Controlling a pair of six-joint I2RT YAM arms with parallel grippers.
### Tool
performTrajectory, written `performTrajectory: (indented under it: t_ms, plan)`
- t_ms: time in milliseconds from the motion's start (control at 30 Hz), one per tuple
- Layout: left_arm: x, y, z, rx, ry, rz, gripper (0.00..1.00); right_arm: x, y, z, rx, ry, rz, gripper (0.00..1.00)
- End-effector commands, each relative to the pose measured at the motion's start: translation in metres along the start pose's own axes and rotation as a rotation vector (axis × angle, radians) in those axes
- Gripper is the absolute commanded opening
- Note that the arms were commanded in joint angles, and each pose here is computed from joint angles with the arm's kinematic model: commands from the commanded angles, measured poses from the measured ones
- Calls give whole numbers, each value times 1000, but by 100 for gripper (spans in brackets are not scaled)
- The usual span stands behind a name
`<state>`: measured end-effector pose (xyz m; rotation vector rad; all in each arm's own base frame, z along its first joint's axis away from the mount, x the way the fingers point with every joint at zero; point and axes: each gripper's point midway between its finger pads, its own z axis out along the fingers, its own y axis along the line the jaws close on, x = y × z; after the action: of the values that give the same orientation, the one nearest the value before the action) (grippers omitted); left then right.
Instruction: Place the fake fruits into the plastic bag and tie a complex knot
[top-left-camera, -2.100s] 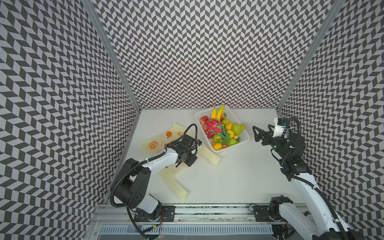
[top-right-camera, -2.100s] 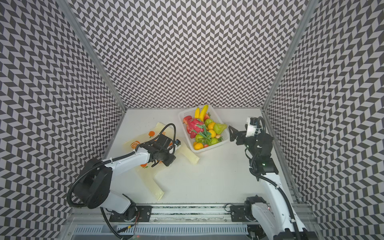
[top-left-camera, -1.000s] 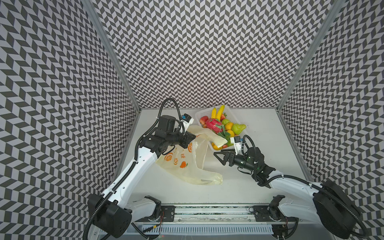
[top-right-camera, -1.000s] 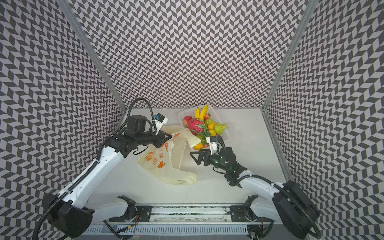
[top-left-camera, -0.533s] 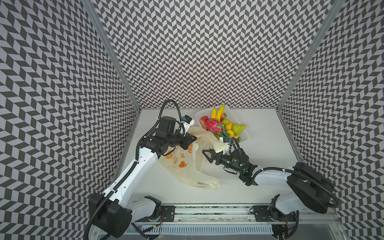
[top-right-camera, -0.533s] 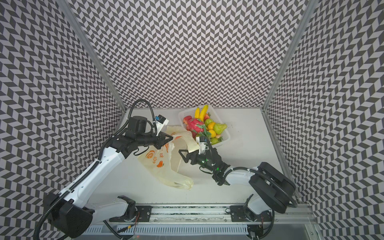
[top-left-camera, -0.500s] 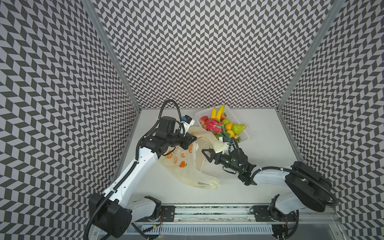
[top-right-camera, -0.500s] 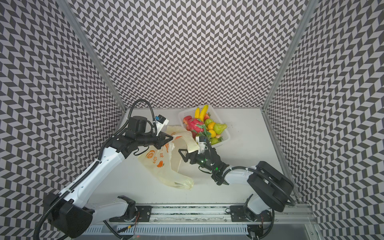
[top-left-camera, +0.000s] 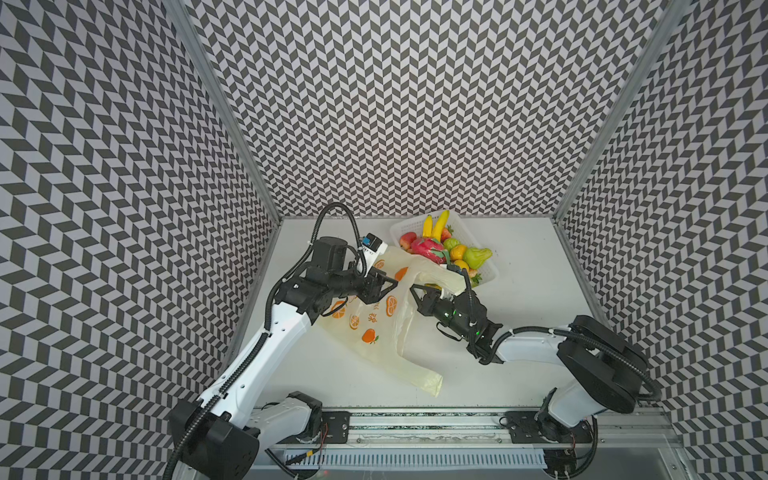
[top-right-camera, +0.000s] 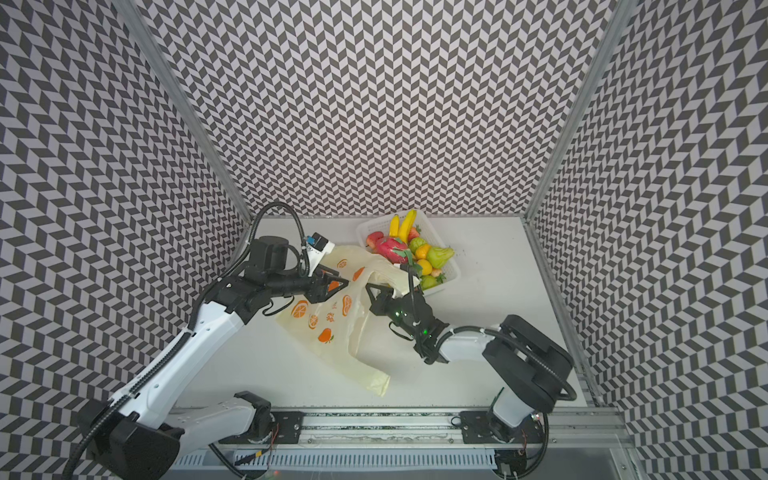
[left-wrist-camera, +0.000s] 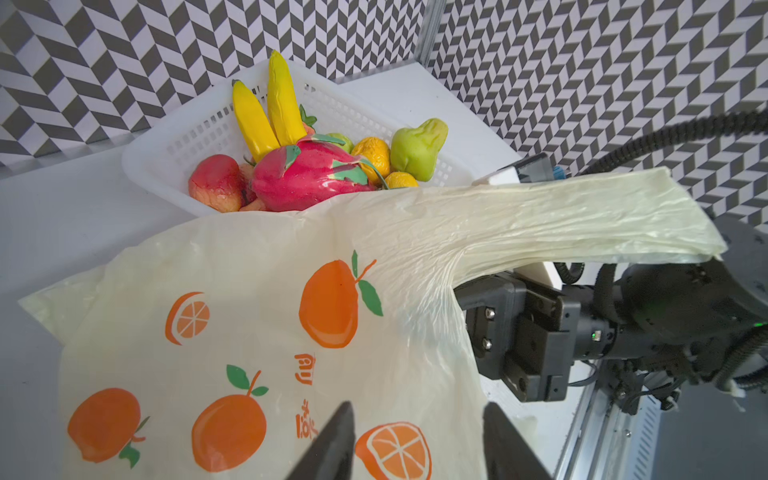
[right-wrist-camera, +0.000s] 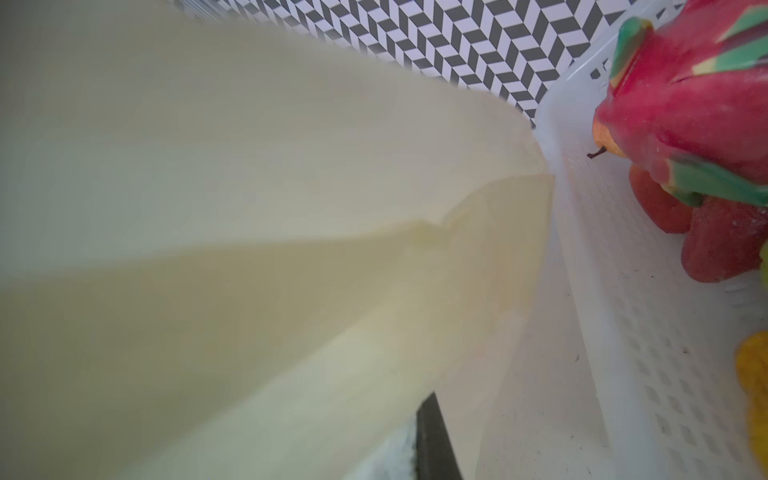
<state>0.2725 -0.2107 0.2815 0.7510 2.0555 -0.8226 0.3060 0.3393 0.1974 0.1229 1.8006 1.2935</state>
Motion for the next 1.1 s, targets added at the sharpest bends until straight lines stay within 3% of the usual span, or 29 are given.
performTrajectory:
  t_ms: [0, 167, 433, 700, 1067]
  plan:
    - [-7, -13, -17, 12, -95, 13, 61, -15, 21, -7, -61, -53, -2, 0]
    - [36, -26, -10, -37, -133, 9, 71, -14, 21, -10, -63, -45, 9, 0]
    - [87, -38, 32, -63, -60, -25, 80, -14, 24, -14, -68, -42, 10, 0]
    - [92, -47, 70, -115, -17, 6, 99, -17, 24, -17, -61, -49, 10, 0]
    - [69, -17, 80, -296, -100, -1, 98, -16, 24, -22, -54, -43, -8, 0]
